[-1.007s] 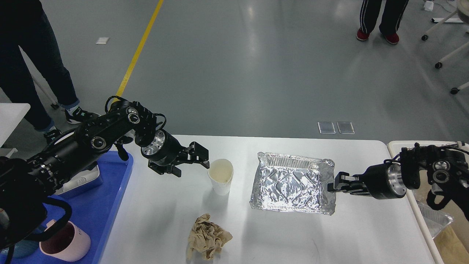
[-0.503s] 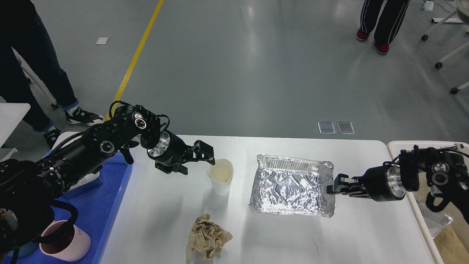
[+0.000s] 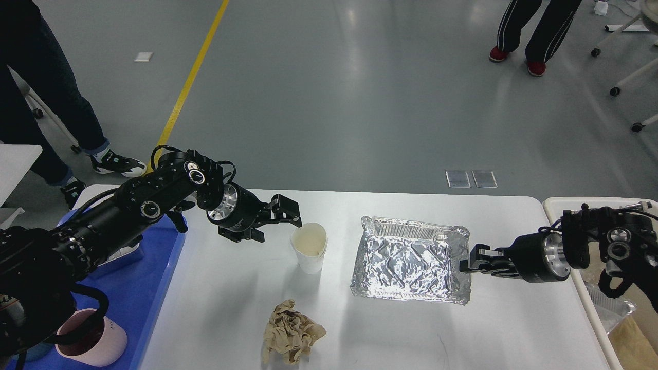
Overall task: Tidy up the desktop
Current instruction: 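Close the left gripper around the white paper cup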
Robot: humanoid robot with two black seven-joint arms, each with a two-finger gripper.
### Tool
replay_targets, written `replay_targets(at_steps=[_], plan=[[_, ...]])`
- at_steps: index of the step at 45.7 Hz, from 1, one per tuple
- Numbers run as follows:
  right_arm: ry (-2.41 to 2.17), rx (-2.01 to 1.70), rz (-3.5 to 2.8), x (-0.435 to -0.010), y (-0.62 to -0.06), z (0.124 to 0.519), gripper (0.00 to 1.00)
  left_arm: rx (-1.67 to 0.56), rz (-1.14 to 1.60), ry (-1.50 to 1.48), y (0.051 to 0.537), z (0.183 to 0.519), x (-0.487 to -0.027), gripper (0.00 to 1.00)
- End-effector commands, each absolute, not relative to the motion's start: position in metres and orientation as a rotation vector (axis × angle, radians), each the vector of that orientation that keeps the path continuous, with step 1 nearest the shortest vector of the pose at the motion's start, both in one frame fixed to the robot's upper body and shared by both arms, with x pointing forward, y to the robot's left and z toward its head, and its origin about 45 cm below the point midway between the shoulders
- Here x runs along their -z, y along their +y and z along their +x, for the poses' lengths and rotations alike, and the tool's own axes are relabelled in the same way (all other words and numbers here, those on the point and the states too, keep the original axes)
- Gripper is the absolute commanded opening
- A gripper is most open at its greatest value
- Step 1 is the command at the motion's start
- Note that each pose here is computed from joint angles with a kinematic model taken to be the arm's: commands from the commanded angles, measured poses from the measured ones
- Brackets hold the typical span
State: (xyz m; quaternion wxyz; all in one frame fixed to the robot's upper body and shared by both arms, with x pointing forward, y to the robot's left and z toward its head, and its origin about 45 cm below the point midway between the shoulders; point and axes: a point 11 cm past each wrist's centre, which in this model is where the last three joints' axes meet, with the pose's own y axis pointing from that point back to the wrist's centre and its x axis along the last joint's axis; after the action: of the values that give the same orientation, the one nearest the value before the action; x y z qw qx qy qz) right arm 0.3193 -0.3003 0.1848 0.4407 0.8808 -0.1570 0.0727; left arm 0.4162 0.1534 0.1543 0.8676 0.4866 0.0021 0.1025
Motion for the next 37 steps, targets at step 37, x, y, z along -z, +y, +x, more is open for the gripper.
replay_targets(at_steps=[37], plan=[[-0.395,-0.169,2.188,-0.183,-0.302,0.317,0.0,-0.214,1.05,-0.046,0.146,0.406,-0.129,0.76]])
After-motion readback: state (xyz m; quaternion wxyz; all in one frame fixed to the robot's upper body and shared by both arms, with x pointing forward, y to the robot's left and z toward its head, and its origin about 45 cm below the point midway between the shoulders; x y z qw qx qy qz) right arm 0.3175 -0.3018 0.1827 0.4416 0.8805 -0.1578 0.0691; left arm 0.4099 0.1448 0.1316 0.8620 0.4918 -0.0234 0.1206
